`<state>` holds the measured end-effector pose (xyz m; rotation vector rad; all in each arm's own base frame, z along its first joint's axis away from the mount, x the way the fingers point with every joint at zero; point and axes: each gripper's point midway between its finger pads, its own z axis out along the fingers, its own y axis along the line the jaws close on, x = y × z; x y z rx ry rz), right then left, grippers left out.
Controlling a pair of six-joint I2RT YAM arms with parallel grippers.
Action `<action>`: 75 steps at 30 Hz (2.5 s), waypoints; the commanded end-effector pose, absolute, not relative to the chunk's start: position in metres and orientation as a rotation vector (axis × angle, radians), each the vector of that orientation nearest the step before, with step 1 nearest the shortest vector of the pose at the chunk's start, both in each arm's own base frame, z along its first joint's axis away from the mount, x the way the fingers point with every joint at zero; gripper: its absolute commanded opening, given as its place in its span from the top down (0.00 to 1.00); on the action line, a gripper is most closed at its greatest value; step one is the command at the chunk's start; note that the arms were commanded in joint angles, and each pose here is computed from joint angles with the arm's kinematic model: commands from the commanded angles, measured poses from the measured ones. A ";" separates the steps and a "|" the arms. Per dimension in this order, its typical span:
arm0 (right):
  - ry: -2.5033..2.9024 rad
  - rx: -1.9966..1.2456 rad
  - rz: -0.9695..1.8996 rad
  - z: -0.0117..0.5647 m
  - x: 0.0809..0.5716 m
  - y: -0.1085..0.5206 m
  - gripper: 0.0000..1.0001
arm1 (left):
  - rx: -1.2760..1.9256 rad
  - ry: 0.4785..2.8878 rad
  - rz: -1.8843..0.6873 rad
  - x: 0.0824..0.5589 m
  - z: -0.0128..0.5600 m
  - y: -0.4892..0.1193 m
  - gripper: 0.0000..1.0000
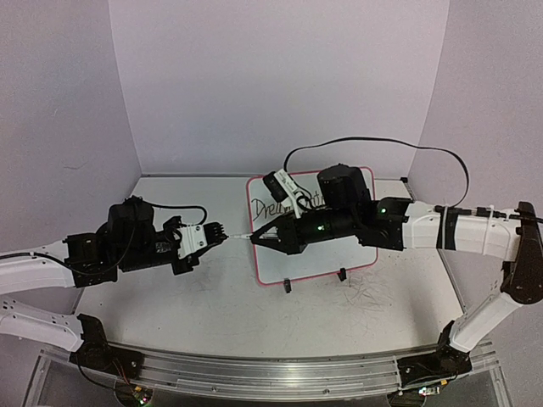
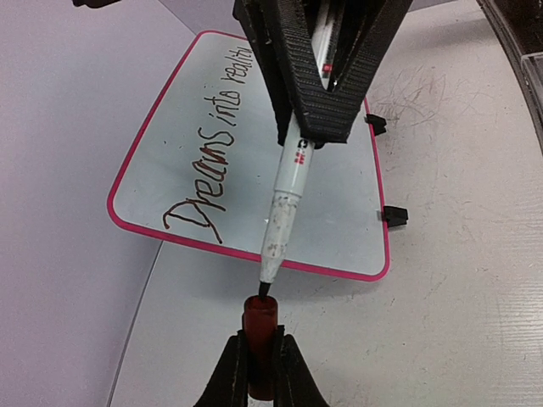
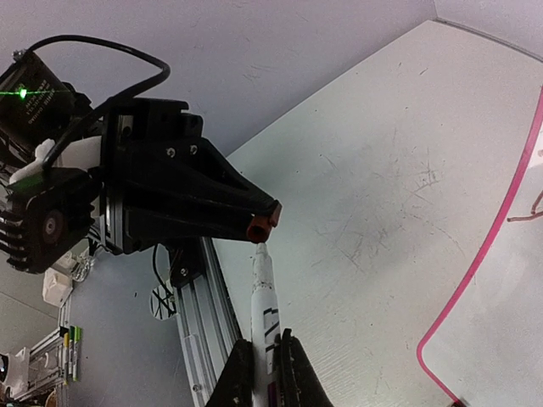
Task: Write a sentence on the whiteboard
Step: Insert the pen cap into the whiteboard marker, then put down the whiteboard marker at the center of the board.
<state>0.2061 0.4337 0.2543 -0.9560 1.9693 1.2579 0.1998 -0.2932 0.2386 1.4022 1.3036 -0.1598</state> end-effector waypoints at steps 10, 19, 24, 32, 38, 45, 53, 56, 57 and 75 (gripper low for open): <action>1.879 -0.968 1.275 0.279 0.207 0.446 1.00 | 1.396 1.275 -0.149 0.200 0.241 -0.298 1.00; 1.923 -0.988 1.260 0.264 0.207 0.453 1.00 | 1.396 1.269 -0.145 0.199 0.243 -0.298 1.00; 1.997 -1.008 1.232 0.251 0.210 0.458 1.00 | 1.446 1.269 -0.135 0.194 0.237 -0.304 1.00; 2.166 -1.104 1.223 0.220 0.201 0.467 1.00 | 1.545 1.286 -0.113 0.185 0.239 -0.320 1.00; 2.207 -1.137 1.298 0.207 0.184 0.487 1.00 | 1.552 1.234 -0.130 0.165 0.255 -0.344 1.00; 2.106 -1.102 1.504 0.209 0.157 0.527 1.00 | 1.522 1.167 -0.209 0.139 0.266 -0.364 1.00; 2.009 -1.014 1.289 0.219 0.173 0.486 1.00 | 1.398 1.287 -0.228 0.144 0.264 -0.342 0.95; 1.933 -1.030 1.164 0.212 0.177 0.461 1.00 | 1.267 1.363 -0.274 0.149 0.277 -0.329 0.58; 1.899 -1.038 1.129 0.212 0.178 0.454 1.00 | 1.222 1.380 -0.303 0.149 0.283 -0.325 0.49; 1.665 -1.520 0.828 0.095 0.151 0.431 0.99 | 0.394 1.569 -0.518 0.179 0.366 -0.223 0.26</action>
